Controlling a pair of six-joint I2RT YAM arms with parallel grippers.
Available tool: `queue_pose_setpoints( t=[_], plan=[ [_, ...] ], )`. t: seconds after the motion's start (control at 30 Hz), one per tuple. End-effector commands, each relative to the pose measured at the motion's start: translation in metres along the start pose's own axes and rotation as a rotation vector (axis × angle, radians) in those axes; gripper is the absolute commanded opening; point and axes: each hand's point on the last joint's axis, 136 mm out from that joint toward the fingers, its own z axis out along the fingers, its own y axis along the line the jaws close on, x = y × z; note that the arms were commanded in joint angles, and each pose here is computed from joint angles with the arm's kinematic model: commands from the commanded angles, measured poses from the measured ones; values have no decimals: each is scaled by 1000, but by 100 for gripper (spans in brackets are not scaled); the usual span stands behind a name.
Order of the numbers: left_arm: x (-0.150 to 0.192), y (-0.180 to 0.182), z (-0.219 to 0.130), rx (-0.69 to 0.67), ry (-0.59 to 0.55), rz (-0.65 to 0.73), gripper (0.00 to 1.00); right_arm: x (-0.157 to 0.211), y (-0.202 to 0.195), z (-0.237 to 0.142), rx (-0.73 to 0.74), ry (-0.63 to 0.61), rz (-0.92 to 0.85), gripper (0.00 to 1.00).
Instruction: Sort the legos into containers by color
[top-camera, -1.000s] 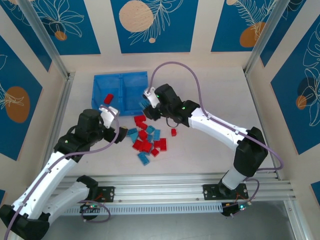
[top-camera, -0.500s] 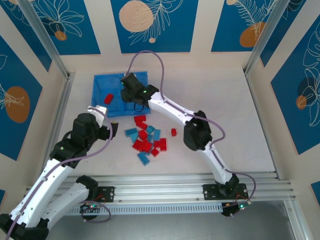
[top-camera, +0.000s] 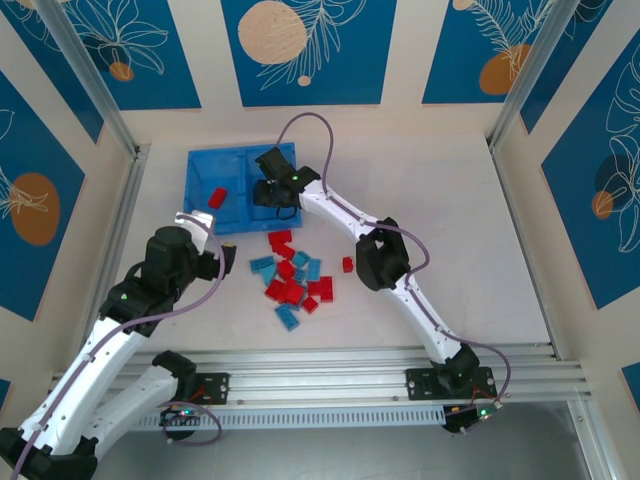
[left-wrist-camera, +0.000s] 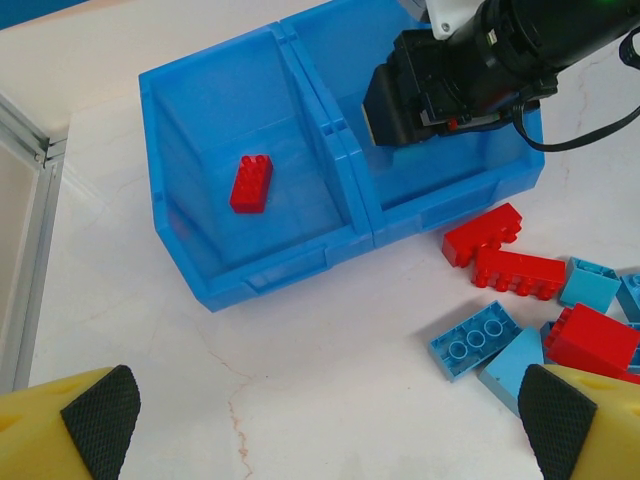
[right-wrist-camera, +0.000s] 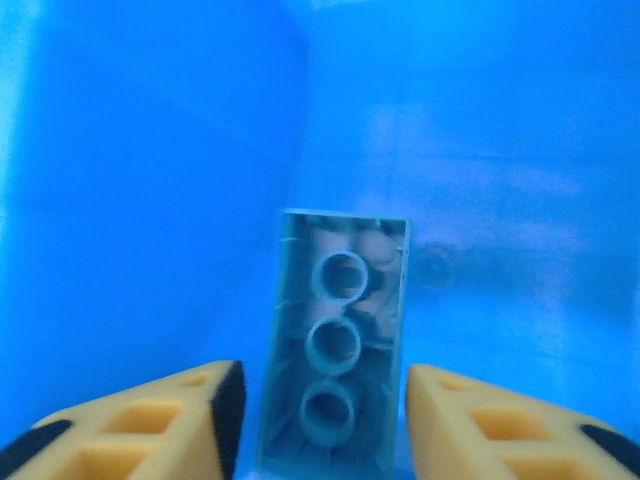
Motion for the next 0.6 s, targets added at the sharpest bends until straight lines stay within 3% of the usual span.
queue_pose_setpoints(
  t=[0.0, 0.17, 0.3, 0.43, 0.57],
  plan=[
    [-1, 3, -1, -6, -16, -15, 100, -21, 40, -44, -111, -45, 5, 53],
    [-1, 5, -2, -15, -16, -12, 100, -39, 60, -96, -147, -102, -26, 54],
    [0, 6, -1, -24, -17, -12, 100, -45, 79, -159, -193, -150, -98, 54],
    [0, 8, -1, -33, -18, -15, 100, -23, 95, -226, -253, -180, -218, 54],
    [1, 7, 1, -33, -18, -27, 100, 24, 88, -274, -301, -188, -295, 55]
  ],
)
